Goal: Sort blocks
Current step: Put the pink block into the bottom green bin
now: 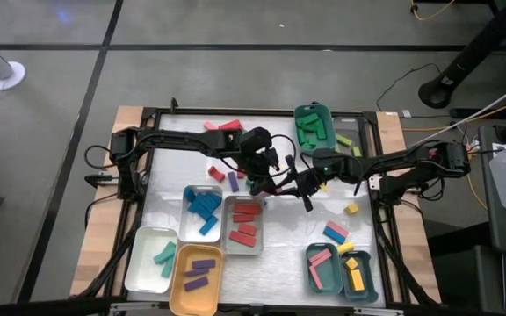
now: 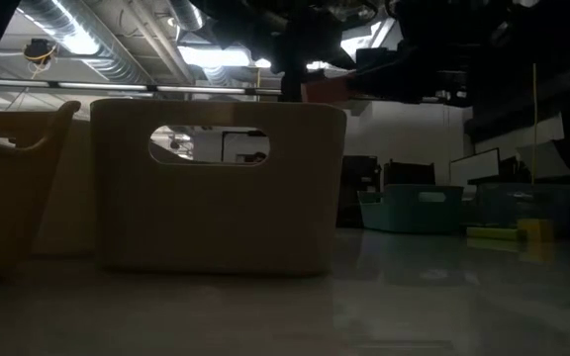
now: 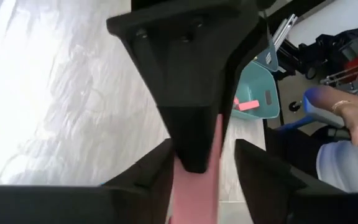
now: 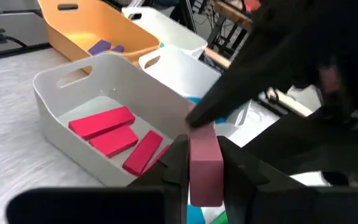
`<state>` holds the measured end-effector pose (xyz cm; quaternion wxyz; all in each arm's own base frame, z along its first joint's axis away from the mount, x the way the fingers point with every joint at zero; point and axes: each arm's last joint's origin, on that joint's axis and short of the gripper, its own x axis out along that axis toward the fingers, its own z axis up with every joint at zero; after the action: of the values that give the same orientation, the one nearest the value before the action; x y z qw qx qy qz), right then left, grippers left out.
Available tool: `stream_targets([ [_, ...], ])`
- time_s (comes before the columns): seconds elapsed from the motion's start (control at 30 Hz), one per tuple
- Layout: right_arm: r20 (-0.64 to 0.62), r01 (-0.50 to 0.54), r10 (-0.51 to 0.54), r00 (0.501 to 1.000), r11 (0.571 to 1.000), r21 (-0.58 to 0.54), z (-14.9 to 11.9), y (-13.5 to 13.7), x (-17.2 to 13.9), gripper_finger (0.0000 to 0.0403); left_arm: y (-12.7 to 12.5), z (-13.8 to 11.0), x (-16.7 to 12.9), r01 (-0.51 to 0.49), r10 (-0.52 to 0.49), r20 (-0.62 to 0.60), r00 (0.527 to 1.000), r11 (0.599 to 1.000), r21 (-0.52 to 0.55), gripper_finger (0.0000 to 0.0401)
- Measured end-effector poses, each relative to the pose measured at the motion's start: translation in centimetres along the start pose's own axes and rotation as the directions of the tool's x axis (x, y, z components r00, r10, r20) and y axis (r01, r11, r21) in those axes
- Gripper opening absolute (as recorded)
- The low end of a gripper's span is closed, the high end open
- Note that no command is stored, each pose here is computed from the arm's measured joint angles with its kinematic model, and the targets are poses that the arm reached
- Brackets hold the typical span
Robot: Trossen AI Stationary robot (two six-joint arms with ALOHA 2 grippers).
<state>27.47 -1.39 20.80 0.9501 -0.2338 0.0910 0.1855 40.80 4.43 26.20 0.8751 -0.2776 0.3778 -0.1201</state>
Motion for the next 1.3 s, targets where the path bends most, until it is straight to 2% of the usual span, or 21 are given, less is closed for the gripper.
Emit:
stream_targets([
  [0.17,-0.045,-0.006,0.007,0.999,0.999,0.033,-0.1,0.2,-0.4,0.0065,0.4,-0.2,-0.3,-0.013,0.013,-0.024,1.0,1.0,-0.006,0.0193],
  [0.33,-0.117,0.007,0.002,0.993,0.997,0.075,0.5,0.4,-1.9,0.0065,1.7,-0.9,-1.1,-0.057,0.056,-0.107,0.993,0.998,0.002,0.0204],
  [0.47,-0.146,0.001,0.025,0.989,0.984,0.179,1.2,0.8,-3.4,0.0065,2.8,-1.2,-1.8,-0.103,0.096,-0.148,0.984,0.994,-0.036,0.0201],
  [0.53,-0.164,-0.001,0.045,0.985,0.966,0.257,1.4,1.0,-4.2,0.0065,3.3,-1.2,-2.1,-0.162,0.147,-0.15,0.978,0.982,-0.094,0.0201],
  [0.6,-0.18,-0.015,0.083,0.98,0.936,0.351,1.5,1.4,-4.9,0.0065,3.8,-1.2,-2.3,-0.252,0.229,-0.146,0.962,0.954,-0.162,0.0201],
  [0.67,-0.183,-0.043,0.136,0.974,0.896,0.441,1.6,1.8,-5.5,0.0065,4.2,-1.3,-2.4,-0.351,0.328,-0.138,0.935,0.911,-0.216,0.02],
  [0.73,-0.166,-0.091,0.211,0.963,0.838,0.538,1.7,2.2,-6.0,0.0065,4.5,-1.2,-2.6,-0.44,0.424,-0.119,0.898,0.863,-0.25,0.02],
  [0.83,-0.104,-0.187,0.348,0.932,0.704,0.685,1.7,2.9,-6.4,0.0065,4.8,-1.2,-2.7,-0.531,0.523,-0.105,0.846,0.806,-0.262,0.02],
  [0.93,-0.042,-0.26,0.476,0.878,0.549,0.794,1.9,4.0,-6.4,0.0065,4.9,-1.3,-2.8,-0.558,0.55,-0.105,0.828,0.791,-0.252,0.02],
  [0.97,-0.035,-0.271,0.508,0.861,0.515,0.813,2.1,4.4,-6.3,0.0065,4.9,-1.3,-2.8,-0.558,0.551,-0.104,0.828,0.79,-0.252,0.02],
  [1.03,-0.029,-0.293,0.56,0.828,0.476,0.829,2.6,5.5,-6.1,0.0065,4.9,-1.3,-2.8,-0.56,0.553,-0.105,0.827,0.789,-0.253,0.02],
  [1.1,-0.03,-0.316,0.602,0.798,0.46,0.83,3.1,6.8,-5.9,0.0065,4.9,-1.3,-2.8,-0.569,0.563,-0.102,0.82,0.78,-0.263,0.02],
  [1.17,-0.041,-0.34,0.63,0.775,0.471,0.814,3.7,8.0,-5.7,0.0065,5.0,-1.2,-2.8,-0.59,0.591,-0.095,0.801,0.753,-0.291,0.02],
  [1.3,-0.11,-0.335,0.626,0.772,0.548,0.766,4.7,10.3,-5.5,0.0065,5.2,-1.2,-2.9,-0.633,0.65,-0.082,0.756,0.692,-0.346,0.02],
])
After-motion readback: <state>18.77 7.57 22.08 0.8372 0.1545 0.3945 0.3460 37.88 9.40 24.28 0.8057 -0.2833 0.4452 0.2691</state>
